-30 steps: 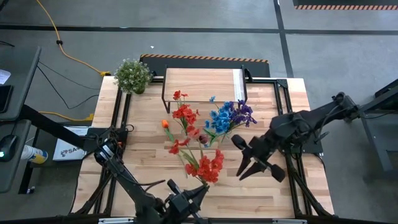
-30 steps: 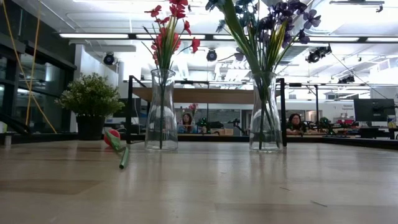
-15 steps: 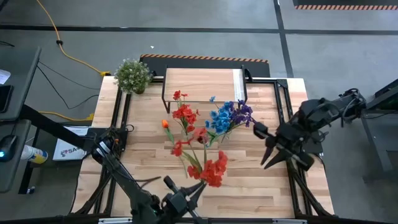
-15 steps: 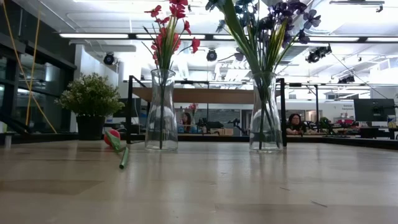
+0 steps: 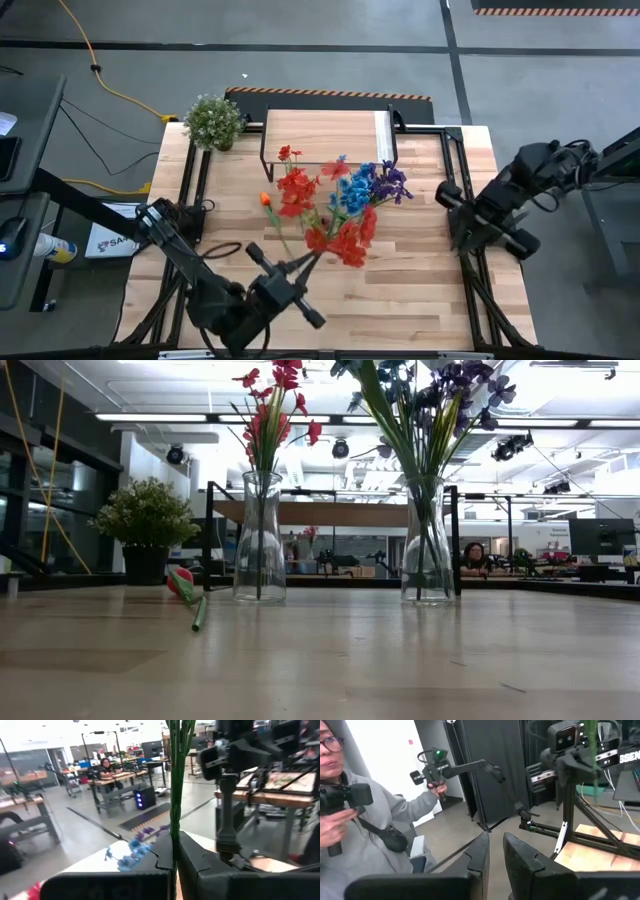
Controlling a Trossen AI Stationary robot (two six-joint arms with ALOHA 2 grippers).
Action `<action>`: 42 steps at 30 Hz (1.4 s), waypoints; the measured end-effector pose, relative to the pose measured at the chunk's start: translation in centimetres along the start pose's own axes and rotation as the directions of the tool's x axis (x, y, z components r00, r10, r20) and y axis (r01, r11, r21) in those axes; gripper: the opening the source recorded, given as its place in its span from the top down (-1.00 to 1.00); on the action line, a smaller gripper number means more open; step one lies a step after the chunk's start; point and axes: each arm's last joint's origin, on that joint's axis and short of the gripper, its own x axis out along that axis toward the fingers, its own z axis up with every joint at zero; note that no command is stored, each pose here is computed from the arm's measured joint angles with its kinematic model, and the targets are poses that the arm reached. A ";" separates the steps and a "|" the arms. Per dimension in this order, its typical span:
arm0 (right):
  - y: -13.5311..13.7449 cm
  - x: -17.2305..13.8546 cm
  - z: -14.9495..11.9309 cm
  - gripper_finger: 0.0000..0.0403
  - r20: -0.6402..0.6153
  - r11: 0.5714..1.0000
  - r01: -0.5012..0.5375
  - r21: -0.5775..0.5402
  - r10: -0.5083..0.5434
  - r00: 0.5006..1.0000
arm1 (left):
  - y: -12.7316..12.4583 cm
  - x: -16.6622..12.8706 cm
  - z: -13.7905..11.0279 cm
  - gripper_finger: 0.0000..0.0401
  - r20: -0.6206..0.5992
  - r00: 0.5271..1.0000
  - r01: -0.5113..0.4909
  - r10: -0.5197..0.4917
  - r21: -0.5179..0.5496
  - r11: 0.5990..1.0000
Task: Pick and place flowers into a vace then onto a shelf
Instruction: Put the red flowers into the left transparent vase
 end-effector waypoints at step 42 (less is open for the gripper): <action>-0.6 -3.4 1.9 0.78 0.292 0.675 0.715 -0.181 -0.658 0.694 | 21.6 1.3 -3.8 0.82 0.035 0.998 0.058 -0.058 0.015 0.998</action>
